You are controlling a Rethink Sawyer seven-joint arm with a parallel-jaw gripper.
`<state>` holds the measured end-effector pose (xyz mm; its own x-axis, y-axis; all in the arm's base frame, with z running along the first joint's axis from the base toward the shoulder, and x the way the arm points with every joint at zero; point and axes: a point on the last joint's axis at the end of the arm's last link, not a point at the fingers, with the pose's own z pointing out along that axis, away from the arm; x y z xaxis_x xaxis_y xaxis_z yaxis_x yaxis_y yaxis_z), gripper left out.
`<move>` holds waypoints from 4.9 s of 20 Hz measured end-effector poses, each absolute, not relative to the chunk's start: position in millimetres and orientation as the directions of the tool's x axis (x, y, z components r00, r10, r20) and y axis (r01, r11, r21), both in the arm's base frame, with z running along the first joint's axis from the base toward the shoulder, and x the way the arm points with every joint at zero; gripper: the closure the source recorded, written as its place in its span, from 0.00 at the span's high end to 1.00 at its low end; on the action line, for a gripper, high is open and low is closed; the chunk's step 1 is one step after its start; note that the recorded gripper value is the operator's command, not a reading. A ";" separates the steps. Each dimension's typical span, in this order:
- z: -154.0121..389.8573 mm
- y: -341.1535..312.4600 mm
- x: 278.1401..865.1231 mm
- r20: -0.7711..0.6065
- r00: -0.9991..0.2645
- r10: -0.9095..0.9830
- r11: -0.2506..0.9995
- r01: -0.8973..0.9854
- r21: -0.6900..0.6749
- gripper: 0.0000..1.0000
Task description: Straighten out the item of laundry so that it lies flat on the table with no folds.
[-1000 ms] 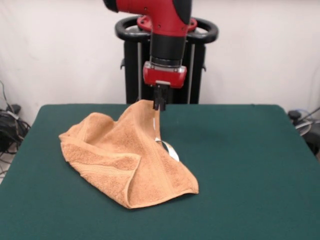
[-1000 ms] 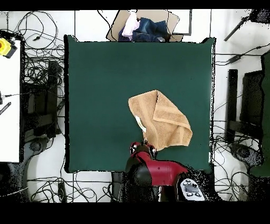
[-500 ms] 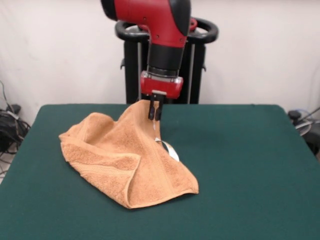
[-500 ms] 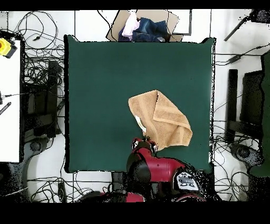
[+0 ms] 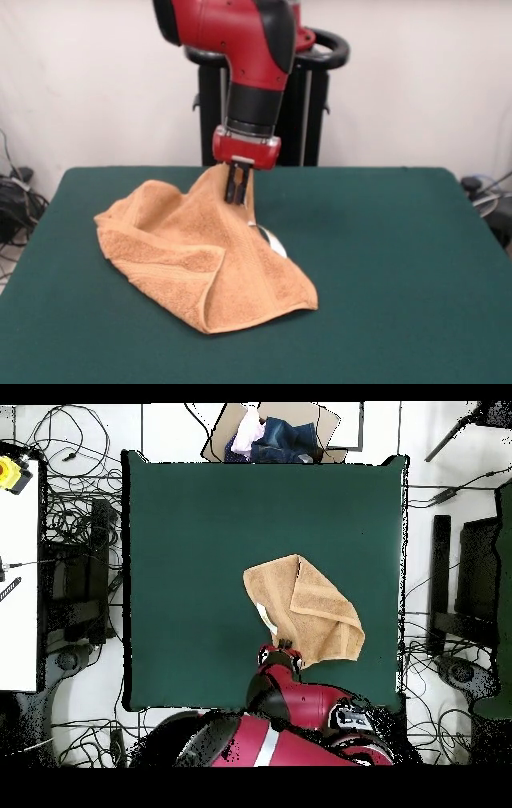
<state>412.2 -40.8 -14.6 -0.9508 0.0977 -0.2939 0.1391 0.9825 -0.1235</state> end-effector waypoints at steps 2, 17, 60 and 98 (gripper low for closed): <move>-18.9 -40.7 408.5 -0.296 -0.950 0.096 0.983 0.138 -0.124 0.00; -61.5 -43.6 381.6 -0.355 -0.930 0.096 0.971 0.165 -0.170 0.00; -57.9 -22.8 399.5 -0.310 -0.916 0.256 0.940 0.311 -0.143 0.00; -34.3 112.6 397.2 -0.189 -0.934 0.302 0.953 0.291 0.088 0.00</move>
<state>397.2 112.6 -34.3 -0.9341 0.3025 -0.1895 0.2907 0.9528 0.0880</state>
